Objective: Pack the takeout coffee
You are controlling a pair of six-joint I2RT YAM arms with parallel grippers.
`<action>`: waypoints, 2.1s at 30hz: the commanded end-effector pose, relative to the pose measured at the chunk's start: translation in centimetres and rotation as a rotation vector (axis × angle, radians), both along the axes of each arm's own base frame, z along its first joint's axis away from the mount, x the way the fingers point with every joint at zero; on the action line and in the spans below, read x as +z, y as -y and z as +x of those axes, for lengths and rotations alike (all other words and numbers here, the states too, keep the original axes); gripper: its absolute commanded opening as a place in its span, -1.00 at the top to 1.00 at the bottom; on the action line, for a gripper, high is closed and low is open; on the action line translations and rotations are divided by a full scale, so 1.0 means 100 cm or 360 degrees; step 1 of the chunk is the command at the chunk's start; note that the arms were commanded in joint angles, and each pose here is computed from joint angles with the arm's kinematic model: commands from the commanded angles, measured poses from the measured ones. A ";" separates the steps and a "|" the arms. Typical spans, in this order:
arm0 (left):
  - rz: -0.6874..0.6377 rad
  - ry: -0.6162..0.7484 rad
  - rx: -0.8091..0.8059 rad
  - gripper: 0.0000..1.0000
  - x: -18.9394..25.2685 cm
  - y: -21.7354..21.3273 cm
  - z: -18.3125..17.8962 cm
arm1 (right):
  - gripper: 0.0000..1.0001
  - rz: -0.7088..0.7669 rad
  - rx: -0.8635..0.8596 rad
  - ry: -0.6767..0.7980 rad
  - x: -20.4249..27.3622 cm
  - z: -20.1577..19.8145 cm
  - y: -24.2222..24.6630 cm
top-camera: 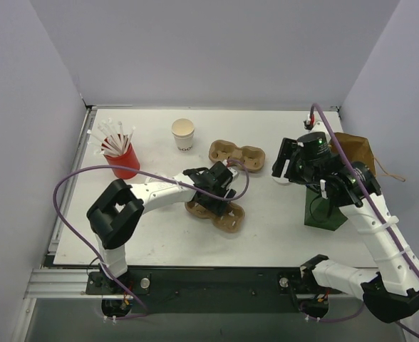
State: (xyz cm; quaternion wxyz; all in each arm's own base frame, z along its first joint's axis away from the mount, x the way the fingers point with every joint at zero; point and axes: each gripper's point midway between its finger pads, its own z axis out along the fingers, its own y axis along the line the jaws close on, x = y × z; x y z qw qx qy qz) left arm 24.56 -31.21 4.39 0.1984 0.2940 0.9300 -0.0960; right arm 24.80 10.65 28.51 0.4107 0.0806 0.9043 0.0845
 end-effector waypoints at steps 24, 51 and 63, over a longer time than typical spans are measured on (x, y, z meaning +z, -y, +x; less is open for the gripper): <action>0.0025 0.0043 -0.0046 -0.36 0.004 0.015 0.009 | -0.36 -0.0047 -0.0416 -0.0008 0.005 0.001 0.088; -0.0112 0.0212 -0.0051 0.05 0.077 0.008 0.010 | -0.23 -0.0218 -0.1139 0.0083 0.036 -0.001 0.224; -0.0214 0.0212 -0.0110 0.05 0.094 0.013 0.003 | -0.23 -0.0013 -0.1211 -0.0061 0.010 0.035 0.261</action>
